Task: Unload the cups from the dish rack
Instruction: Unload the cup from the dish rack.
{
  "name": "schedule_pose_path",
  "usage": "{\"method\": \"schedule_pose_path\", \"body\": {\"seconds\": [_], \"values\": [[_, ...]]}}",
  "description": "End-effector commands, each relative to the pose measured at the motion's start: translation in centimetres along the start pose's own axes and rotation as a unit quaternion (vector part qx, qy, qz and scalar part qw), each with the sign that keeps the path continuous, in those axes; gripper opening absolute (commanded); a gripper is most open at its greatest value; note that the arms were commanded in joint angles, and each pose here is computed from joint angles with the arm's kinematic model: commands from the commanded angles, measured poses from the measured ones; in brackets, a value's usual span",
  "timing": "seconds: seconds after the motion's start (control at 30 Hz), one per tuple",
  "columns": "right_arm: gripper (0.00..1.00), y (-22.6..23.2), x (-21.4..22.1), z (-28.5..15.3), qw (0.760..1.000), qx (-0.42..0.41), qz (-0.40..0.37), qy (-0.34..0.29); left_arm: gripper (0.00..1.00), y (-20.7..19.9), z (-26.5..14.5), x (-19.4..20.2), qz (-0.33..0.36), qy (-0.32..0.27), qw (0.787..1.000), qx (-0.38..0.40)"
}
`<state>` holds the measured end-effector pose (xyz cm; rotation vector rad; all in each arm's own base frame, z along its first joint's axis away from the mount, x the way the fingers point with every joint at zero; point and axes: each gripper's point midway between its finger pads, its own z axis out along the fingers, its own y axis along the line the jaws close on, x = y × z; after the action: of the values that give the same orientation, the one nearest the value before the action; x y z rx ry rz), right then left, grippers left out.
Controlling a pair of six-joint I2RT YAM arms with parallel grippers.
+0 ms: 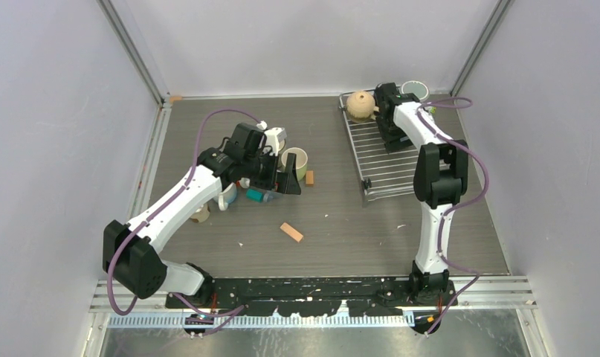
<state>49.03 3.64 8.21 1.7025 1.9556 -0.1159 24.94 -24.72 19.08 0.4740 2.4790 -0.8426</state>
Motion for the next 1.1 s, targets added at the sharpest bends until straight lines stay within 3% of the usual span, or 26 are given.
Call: {"method": "schedule_pose_path", "body": {"seconds": [0.0,0.37,0.63,1.07], "values": [[0.85,-1.0,-3.7,-1.0,0.998,-0.01,-0.062,-0.006,1.0,-0.9,-0.5,-0.9,0.008,-0.023,1.0,0.016],[0.76,-0.1,-4.6,0.6,0.982,-0.068,-0.172,0.032,1.0,-0.8,-0.4,-0.9,0.008,-0.023,1.0,0.013],[0.72,0.1,-6.2,1.2,0.963,-0.071,-0.259,-0.008,1.0,-0.7,-0.4,-0.9,0.008,-0.022,1.0,0.012],[0.58,0.1,-7.4,2.2,0.959,-0.084,-0.261,-0.065,1.0,-0.7,-0.2,-0.9,0.007,-0.02,1.0,0.011]]}}
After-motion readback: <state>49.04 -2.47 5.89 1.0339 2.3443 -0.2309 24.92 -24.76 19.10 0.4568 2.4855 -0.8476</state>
